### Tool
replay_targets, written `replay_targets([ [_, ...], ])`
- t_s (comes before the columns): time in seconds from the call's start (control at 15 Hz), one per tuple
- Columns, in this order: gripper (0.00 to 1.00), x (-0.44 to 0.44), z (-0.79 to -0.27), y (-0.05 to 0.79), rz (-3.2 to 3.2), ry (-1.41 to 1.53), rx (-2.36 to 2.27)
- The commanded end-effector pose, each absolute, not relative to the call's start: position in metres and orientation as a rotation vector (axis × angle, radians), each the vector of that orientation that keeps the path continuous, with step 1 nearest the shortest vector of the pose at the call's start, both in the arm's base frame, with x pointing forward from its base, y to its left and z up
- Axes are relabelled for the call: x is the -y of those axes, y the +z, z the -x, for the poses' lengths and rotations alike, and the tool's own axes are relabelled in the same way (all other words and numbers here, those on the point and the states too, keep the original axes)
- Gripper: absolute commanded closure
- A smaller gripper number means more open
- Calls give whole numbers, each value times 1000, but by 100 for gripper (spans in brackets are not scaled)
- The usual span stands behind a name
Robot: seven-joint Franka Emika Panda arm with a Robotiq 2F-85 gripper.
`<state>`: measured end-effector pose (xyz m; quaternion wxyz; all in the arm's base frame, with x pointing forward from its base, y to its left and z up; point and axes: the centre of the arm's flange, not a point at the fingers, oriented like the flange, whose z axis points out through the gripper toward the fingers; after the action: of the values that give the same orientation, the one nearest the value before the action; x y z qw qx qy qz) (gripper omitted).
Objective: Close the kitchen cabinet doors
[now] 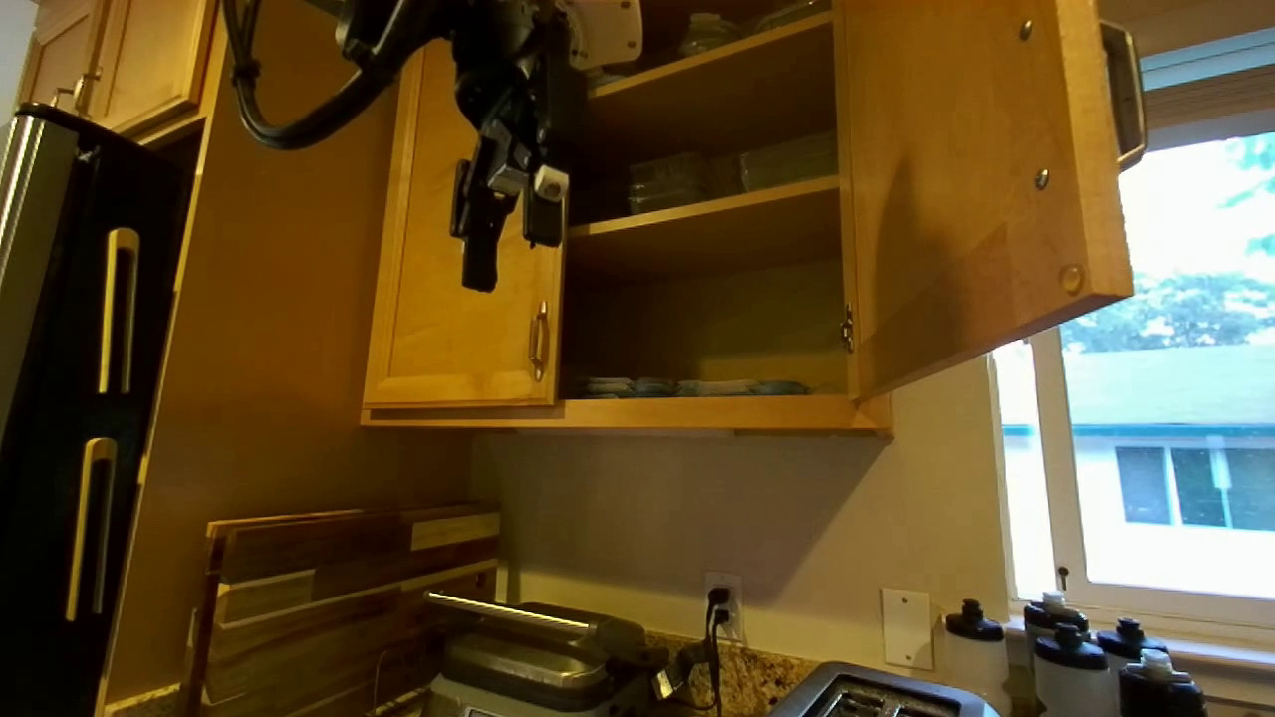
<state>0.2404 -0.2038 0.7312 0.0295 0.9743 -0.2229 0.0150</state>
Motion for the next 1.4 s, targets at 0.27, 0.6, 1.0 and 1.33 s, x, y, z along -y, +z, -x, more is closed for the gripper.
replay_targets([
  [0.27,0,244,-238,735,-2928,138,635],
  [0.6,0,300,-227,732,-2898,229,614],
  [1.0,0,348,-242,716,-2877,327,573],
  [1.33,0,362,-241,710,-2862,270,598],
])
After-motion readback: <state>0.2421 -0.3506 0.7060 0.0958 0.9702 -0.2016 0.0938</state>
